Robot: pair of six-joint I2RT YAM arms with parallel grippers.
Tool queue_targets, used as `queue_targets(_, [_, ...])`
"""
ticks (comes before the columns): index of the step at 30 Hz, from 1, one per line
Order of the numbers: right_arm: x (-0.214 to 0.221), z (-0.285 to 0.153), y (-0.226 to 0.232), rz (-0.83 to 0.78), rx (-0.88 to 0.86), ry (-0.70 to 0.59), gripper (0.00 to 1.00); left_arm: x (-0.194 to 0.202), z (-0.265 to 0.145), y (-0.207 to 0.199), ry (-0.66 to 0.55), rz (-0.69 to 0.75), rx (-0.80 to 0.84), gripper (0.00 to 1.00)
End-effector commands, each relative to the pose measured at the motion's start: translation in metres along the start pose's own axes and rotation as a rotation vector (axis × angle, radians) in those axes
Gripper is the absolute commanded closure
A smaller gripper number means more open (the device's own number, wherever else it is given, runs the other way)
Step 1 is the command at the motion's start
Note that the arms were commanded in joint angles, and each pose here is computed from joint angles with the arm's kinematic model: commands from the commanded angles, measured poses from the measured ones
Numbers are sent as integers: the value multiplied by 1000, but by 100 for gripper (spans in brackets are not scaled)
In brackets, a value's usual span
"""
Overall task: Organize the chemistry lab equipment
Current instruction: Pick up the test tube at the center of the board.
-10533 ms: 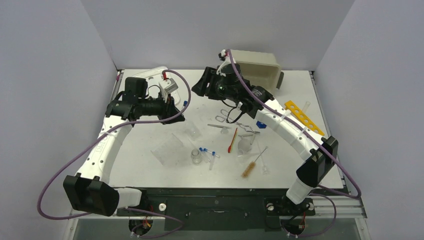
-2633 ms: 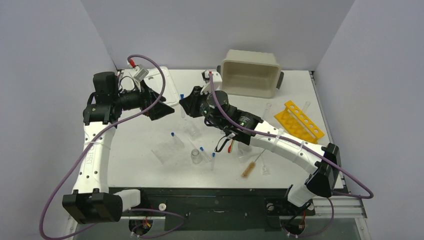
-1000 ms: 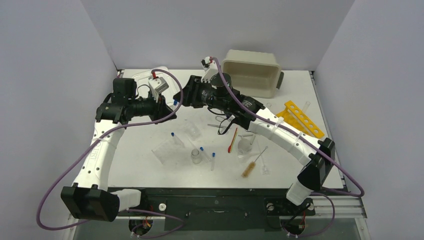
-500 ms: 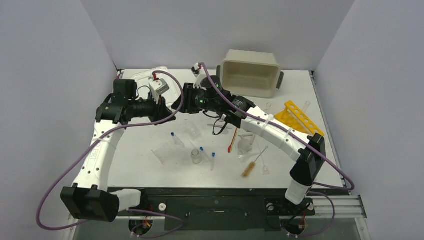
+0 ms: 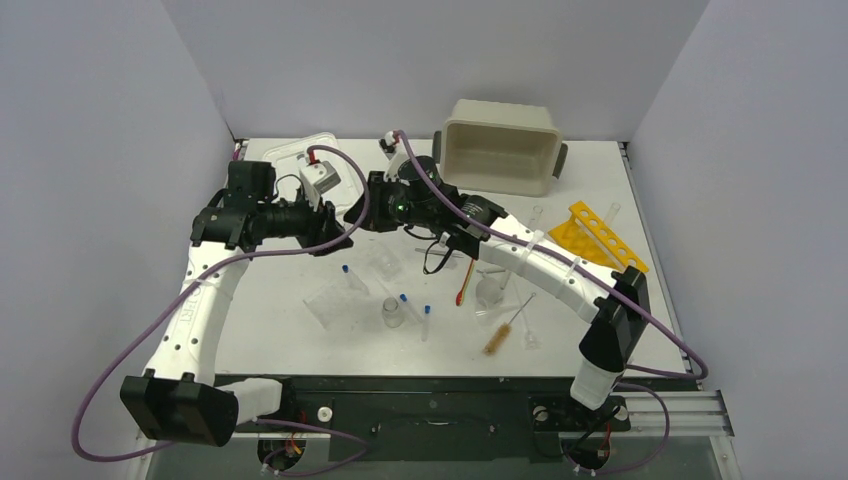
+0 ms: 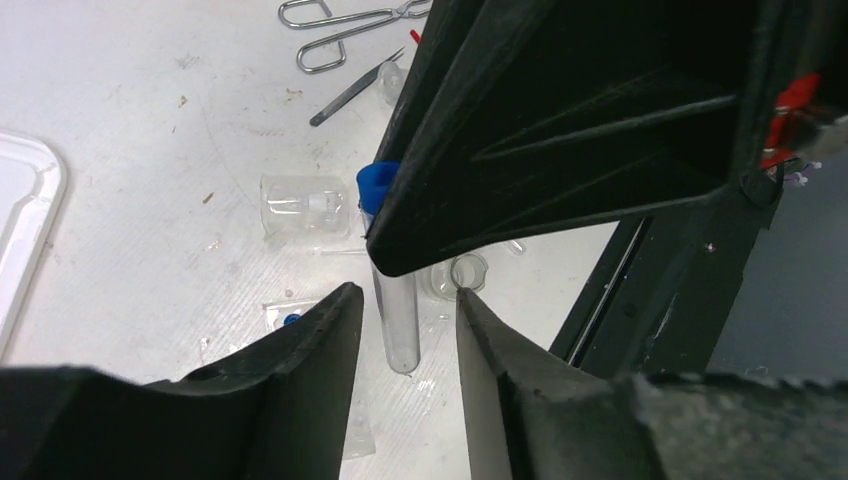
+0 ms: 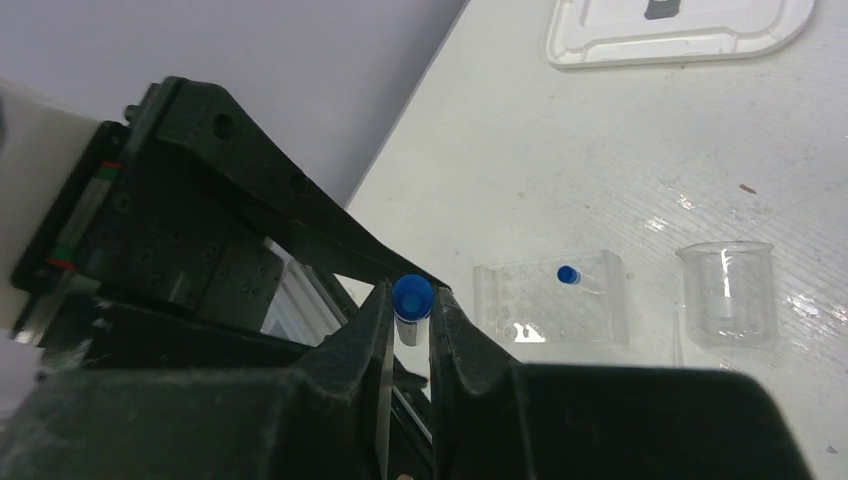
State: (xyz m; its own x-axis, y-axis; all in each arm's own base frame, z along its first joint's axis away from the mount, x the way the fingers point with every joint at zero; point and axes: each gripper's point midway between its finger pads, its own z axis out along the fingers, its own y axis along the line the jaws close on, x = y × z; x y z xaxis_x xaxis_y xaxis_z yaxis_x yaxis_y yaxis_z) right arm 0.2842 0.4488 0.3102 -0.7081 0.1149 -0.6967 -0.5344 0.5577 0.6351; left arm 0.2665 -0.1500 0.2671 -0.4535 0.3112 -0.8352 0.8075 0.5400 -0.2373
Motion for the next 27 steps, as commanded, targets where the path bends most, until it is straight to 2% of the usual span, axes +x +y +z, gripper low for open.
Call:
queue_targets(1, [-2,-6,-13,-31,53,-30,100,-9,-1,0,-16,11,0,54])
queue_targets(2, [-2,-7,-14,-40,60,-30,100,-10,-2,2,-16,-4,-9,41])
queue_targets(4, [2,-8,-21,-55,83,-27,100,-12,-4,7,-31,-22,-27,27])
queue_targets(8, [10,-8,-35,-79,125,-14,100,-12,-12,19,-55,-36,-69,11])
queue_targets(9, [13,-7,-38,-88,134,-5,100,-10,-14,21,-50,-46,-75,2])
queue_targets(13, [21,-1,-47,-131,169,12,100,2,-28,41,-10,-95,-120,3])
queue_targets(16, [33,9,-49,-182,194,38,100,21,-43,72,29,-157,-184,3])
queue_targets(21, [59,31,-32,-344,184,90,100,72,-65,112,120,-257,-285,3])
queue_targets(27, [79,60,-17,-503,146,56,100,133,-73,123,266,-313,-317,3])
